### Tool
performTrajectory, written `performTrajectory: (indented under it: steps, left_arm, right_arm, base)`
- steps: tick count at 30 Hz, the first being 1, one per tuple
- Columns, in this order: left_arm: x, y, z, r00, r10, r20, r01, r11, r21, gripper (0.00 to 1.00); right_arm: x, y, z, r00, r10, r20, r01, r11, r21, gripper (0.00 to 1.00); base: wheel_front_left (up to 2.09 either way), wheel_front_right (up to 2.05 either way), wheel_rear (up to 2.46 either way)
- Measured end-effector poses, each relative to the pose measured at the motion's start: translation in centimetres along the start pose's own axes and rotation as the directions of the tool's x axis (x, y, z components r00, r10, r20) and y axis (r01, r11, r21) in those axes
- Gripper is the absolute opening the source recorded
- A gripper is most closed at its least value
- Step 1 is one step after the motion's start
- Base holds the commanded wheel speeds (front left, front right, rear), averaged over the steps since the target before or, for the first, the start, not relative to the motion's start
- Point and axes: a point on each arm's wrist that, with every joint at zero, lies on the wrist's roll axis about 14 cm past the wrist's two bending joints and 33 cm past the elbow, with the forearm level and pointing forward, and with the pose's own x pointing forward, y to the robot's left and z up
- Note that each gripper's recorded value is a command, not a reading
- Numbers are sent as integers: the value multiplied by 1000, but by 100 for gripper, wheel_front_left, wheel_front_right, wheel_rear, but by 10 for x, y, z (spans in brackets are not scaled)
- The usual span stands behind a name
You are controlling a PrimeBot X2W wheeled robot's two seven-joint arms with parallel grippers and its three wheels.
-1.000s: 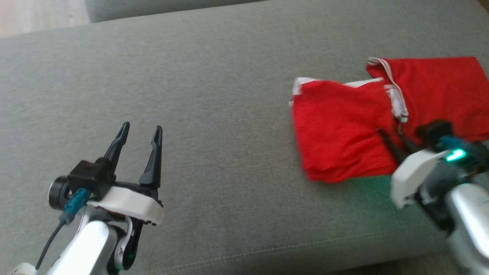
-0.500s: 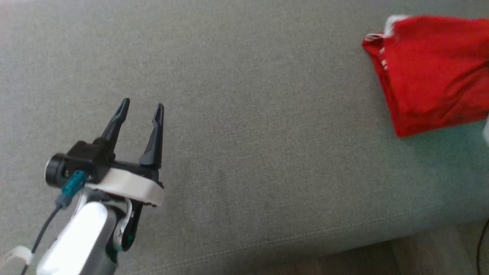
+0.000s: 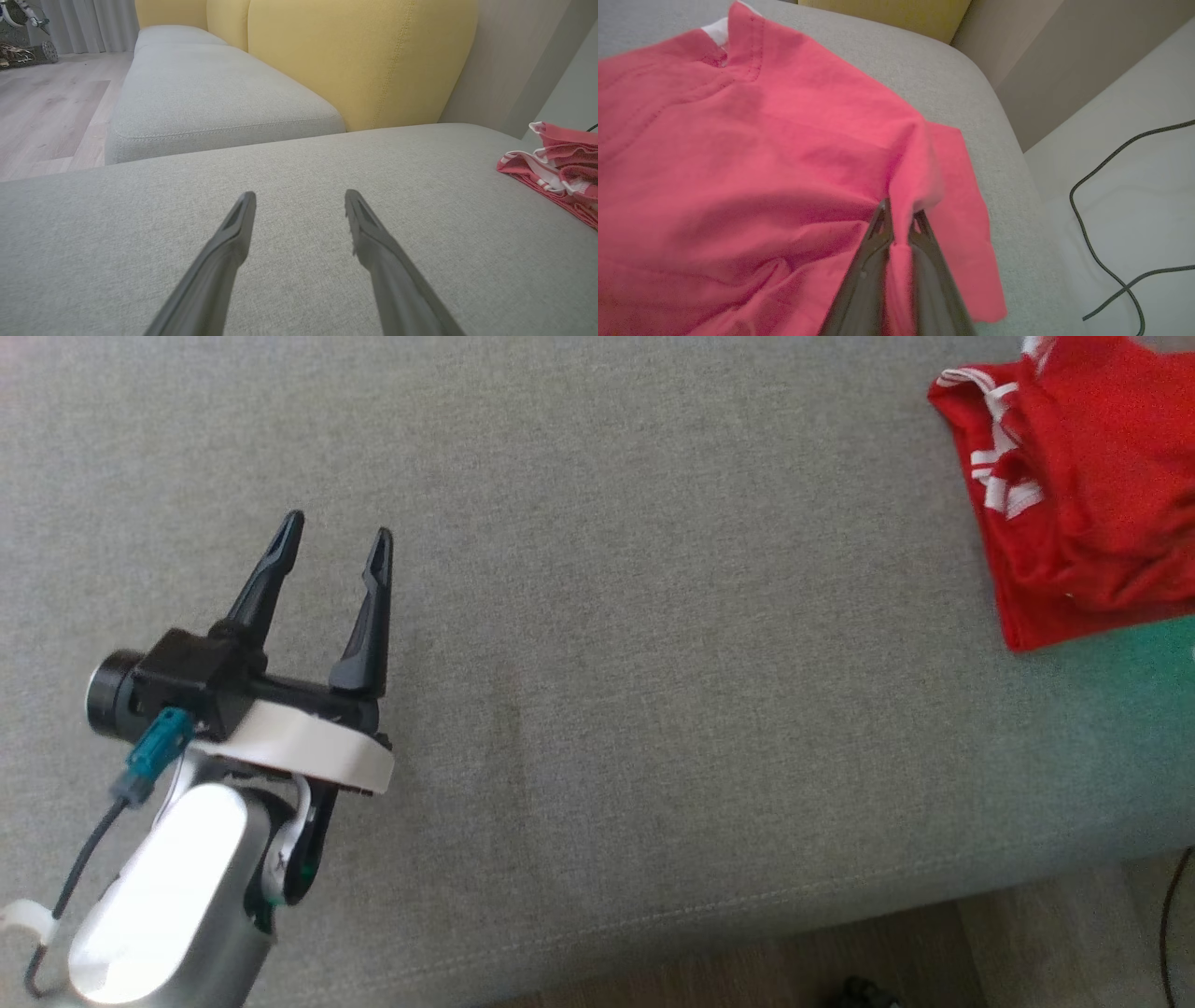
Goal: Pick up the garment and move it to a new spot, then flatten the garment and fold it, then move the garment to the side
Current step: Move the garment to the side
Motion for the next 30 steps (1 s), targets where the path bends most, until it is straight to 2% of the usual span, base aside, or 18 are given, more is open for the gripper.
performTrajectory:
  steps: [3,6,9,16,17,18,19,23,30]
  left_arm:
    - [3,1,-2,1000,-6,-1,6,1000,-1,100]
    - [4,3,-5,1000,-5,-6,5,1000,-1,100]
    - [6,6,-6,1000,-2,-11,2,1000,3,100]
    - [4,15,-5,1000,19,-10,-19,1000,11,100]
    - [3,16,-5,1000,23,-8,-23,1000,12,100]
    - [3,17,-4,1000,27,-5,-27,1000,14,100]
    - [2,18,-3,1000,30,-4,-30,999,15,100]
    - [-1,19,4,999,38,12,-39,999,22,100]
    - [-14,14,14,998,51,23,-51,998,22,100]
  right_arm:
    - [8,5,-6,1000,10,-8,-10,1000,-2,0]
    - [16,17,9,997,42,69,-40,999,-25,0]
    - [22,14,19,994,34,108,-31,999,-30,0]
    - [37,16,7,998,28,58,-27,999,-17,0]
    - [38,18,6,998,31,58,-30,999,-16,18]
    - [38,19,5,998,32,58,-32,999,-5,46]
    - [38,19,4,998,32,53,-32,1000,0,100]
    - [33,10,11,996,1,87,-5,999,37,100]
    - [10,3,40,974,-38,221,15,994,106,100]
  base:
    - [0,0,0]
    - [0,0,0]
    - [0,0,0]
    - [0,0,0]
    - [0,0,0]
    - [0,0,0]
    - [0,0,0]
    - [0,0,0]
    - [0,0,0]
